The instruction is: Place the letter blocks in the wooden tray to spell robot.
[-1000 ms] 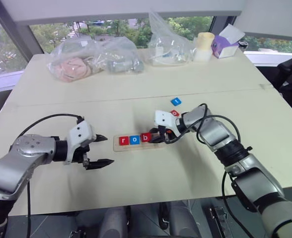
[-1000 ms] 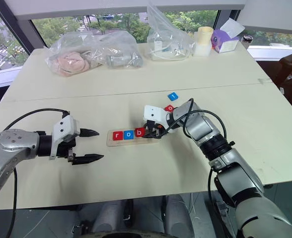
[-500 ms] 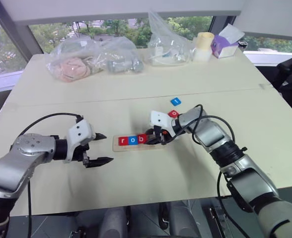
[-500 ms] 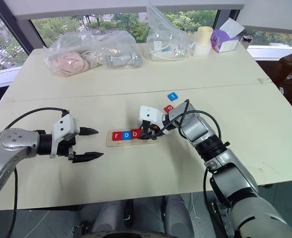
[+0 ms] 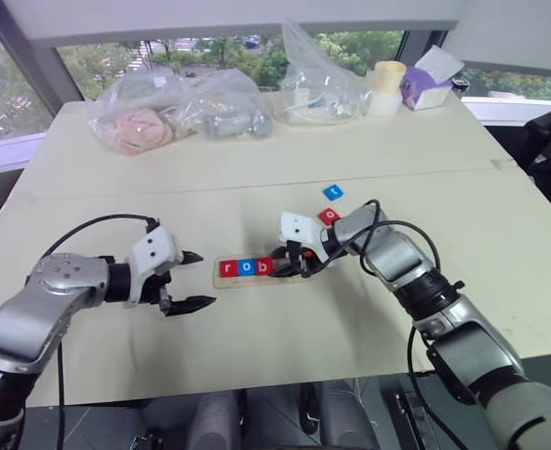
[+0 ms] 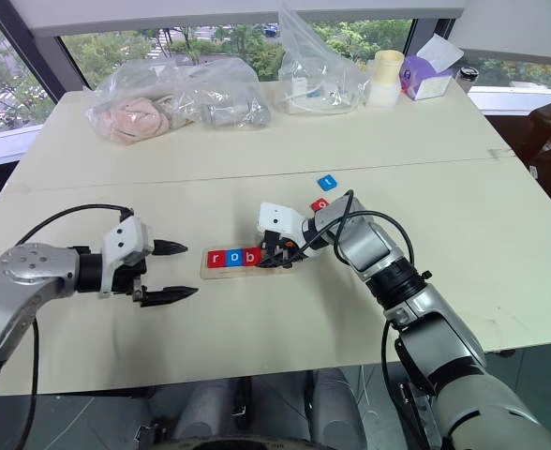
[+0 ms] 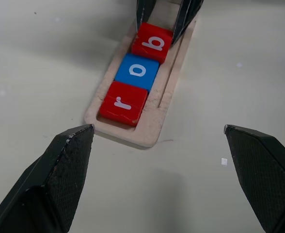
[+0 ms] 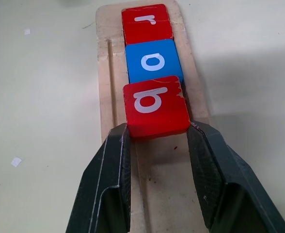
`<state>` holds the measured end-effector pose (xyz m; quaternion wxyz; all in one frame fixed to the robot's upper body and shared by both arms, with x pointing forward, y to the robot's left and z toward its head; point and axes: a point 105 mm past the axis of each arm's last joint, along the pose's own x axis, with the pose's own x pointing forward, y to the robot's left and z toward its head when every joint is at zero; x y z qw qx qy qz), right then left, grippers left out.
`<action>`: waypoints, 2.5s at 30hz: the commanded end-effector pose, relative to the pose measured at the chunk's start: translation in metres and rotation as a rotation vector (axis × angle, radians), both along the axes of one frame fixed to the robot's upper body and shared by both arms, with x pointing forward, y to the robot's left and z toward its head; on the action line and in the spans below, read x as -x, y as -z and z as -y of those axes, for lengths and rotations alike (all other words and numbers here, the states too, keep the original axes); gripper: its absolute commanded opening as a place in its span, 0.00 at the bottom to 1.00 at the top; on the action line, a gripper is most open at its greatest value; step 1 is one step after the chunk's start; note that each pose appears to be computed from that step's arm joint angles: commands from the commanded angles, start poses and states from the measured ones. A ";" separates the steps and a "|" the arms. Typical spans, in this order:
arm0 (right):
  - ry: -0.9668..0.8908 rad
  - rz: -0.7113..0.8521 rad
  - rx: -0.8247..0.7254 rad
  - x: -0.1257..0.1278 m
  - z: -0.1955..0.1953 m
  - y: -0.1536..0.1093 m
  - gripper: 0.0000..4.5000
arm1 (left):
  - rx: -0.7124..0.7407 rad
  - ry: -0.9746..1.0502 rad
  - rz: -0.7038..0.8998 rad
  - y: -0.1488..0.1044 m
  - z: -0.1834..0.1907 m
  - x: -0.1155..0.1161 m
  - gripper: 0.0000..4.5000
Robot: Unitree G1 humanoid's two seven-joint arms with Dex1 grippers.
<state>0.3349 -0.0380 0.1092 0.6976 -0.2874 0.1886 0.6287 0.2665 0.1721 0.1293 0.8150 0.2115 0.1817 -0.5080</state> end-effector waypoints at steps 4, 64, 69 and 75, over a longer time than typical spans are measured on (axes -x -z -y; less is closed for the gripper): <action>-0.014 0.055 -0.038 0.001 -0.008 -0.011 0.69 | -0.001 0.010 0.047 -0.008 0.003 -0.004 1.00; 1.363 0.057 -0.388 0.027 0.133 -0.016 0.26 | 0.148 0.151 0.117 -0.019 0.069 -0.007 1.00; 1.464 -0.086 -0.395 0.045 0.119 -0.002 0.26 | 0.147 0.183 0.101 -0.015 0.075 -0.010 1.00; 1.473 -0.164 -0.412 0.053 0.105 0.005 0.69 | 0.126 0.193 0.093 -0.010 0.073 -0.010 1.00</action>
